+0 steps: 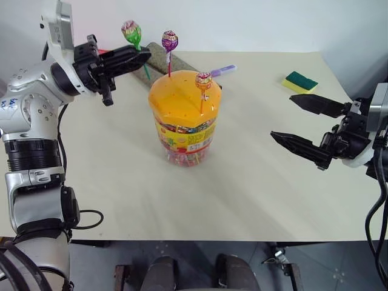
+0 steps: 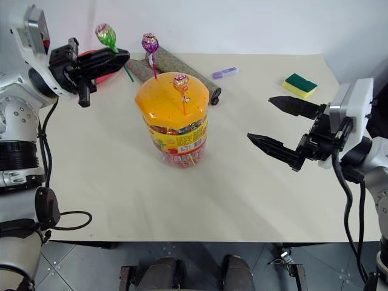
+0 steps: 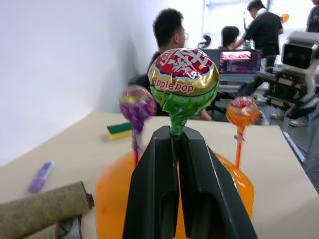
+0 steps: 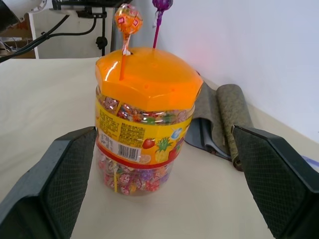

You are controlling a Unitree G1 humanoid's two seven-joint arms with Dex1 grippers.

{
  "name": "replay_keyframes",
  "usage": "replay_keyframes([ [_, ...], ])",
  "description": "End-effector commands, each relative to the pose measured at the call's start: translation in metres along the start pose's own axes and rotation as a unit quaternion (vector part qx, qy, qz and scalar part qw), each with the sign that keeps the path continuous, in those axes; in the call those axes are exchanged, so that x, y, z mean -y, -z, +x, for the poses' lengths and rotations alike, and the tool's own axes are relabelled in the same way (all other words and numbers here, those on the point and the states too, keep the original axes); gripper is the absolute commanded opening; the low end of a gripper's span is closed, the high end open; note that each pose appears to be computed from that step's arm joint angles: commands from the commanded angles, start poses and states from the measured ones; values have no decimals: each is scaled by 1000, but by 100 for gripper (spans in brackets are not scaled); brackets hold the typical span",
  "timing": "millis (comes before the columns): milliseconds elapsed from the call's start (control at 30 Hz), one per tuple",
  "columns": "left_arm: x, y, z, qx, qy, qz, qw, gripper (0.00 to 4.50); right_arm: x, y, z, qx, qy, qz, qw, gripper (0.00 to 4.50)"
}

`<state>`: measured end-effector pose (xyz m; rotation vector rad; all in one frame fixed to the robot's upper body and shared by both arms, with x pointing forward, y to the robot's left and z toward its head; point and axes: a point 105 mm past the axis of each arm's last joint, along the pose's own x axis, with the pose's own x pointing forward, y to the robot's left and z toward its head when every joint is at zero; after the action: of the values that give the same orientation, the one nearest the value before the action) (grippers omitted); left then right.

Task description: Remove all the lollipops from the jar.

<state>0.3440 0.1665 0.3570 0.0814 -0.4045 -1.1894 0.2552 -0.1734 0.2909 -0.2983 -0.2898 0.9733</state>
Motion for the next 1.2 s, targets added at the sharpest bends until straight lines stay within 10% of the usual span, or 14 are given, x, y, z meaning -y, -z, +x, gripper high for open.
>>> replay_keyframes([
  [33,-20,-40,-14,63,-101,24,993,2,0,-7,0,3,-12,-24,1000,450],
  [667,18,137,-209,-368,-433,-172,805,2,2,8,18,-2,-67,-13,998,450],
  [833,31,157,-226,-430,-440,-183,767,131,1,10,17,-2,-67,-13,998,450],
  [1200,22,132,-207,-414,-428,-158,788,446,2,11,13,-8,-63,-14,998,450],
])
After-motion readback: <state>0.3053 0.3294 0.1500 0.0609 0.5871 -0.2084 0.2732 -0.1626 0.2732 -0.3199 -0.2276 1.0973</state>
